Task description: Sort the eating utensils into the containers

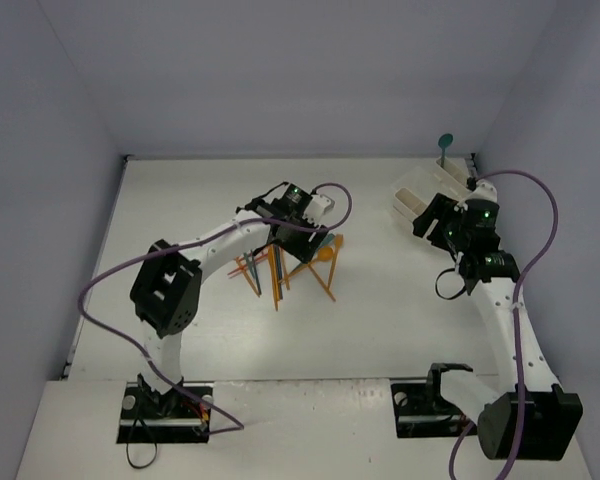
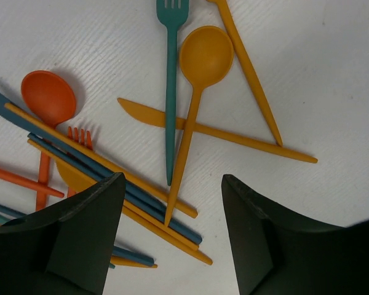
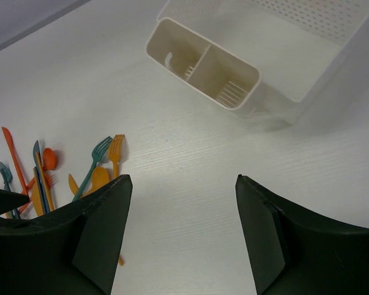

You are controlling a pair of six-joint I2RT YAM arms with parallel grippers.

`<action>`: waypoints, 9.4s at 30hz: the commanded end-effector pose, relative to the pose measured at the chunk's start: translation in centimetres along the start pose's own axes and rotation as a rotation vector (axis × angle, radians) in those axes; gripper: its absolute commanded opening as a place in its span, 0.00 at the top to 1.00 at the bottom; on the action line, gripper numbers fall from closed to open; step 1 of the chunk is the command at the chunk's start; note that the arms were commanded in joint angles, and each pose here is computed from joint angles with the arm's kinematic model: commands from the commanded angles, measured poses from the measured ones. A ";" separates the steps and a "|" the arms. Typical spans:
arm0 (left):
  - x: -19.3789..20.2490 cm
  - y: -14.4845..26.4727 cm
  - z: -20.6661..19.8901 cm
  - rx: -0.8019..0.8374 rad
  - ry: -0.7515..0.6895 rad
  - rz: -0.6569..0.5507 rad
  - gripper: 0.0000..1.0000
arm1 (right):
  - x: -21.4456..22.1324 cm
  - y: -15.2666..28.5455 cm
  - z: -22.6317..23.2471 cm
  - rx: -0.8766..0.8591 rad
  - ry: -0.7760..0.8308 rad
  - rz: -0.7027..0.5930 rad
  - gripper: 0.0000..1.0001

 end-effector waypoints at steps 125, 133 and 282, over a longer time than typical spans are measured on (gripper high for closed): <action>-2.9 10.6 -6.1 0.047 -0.147 -0.552 0.61 | -5.0 -1.0 17.4 -0.491 0.318 -0.067 1.00; -2.0 12.6 -2.6 -0.128 0.003 -0.599 0.28 | -12.9 0.4 11.3 -0.101 0.459 -0.295 1.00; 14.5 2.0 12.1 -0.554 0.947 -0.068 0.96 | -2.6 -0.1 4.9 -0.193 0.206 -0.139 0.41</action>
Point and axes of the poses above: each gripper's point midway between its finger pads, its own y axis back along the fingers, its own z axis along the line the jaws close on, x = y × z, the point moved 3 cm from there along y, back along the fingers, and after that the axes turned 13 degrees about y, right-handed, at the moved point
